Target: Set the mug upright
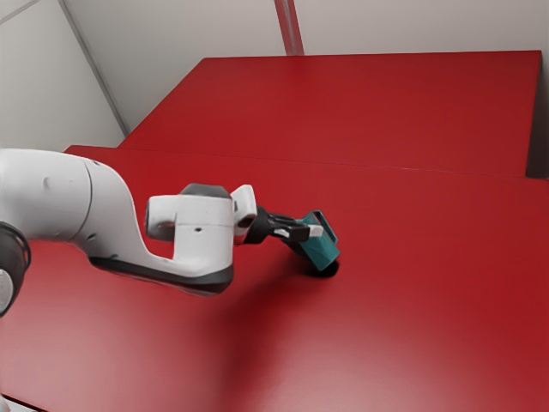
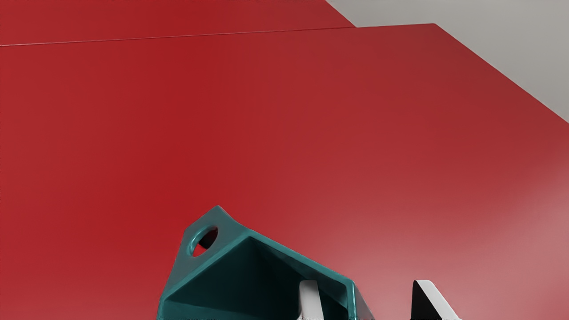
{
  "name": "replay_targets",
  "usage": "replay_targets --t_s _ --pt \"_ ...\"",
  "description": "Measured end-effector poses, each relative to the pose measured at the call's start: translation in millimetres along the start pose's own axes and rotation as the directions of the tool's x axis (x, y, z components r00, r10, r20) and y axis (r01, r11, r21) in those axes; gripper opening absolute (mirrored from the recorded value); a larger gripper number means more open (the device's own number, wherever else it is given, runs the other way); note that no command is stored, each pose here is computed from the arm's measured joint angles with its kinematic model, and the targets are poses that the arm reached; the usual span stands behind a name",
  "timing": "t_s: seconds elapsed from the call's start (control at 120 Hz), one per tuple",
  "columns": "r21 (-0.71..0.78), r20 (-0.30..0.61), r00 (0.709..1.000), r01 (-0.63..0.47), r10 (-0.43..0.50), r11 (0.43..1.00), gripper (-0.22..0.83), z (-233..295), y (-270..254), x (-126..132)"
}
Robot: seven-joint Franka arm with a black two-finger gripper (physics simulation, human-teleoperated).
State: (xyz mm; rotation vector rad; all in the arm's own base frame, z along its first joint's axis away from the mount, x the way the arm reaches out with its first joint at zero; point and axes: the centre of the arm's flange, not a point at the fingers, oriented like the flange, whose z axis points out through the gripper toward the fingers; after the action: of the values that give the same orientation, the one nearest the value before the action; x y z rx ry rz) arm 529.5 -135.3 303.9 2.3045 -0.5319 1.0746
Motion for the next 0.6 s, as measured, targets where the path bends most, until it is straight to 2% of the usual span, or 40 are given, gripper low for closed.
replay_targets --t_s 0.1,0.233,0.533,0.6 --pt "0.004 -0.005 1.0 0.001 -0.001 1.0 -0.01 1 0 3" --pt "0.013 -0.008 1.0 0.002 -0.002 1.0 -0.09 0 -1 5" --pt "0.057 -0.028 1.0 -0.008 0.01 0.998 -0.16 -16 0 21" --pt "0.076 -0.024 0.996 -0.078 0.08 0.994 -0.17 -17 -3 42"
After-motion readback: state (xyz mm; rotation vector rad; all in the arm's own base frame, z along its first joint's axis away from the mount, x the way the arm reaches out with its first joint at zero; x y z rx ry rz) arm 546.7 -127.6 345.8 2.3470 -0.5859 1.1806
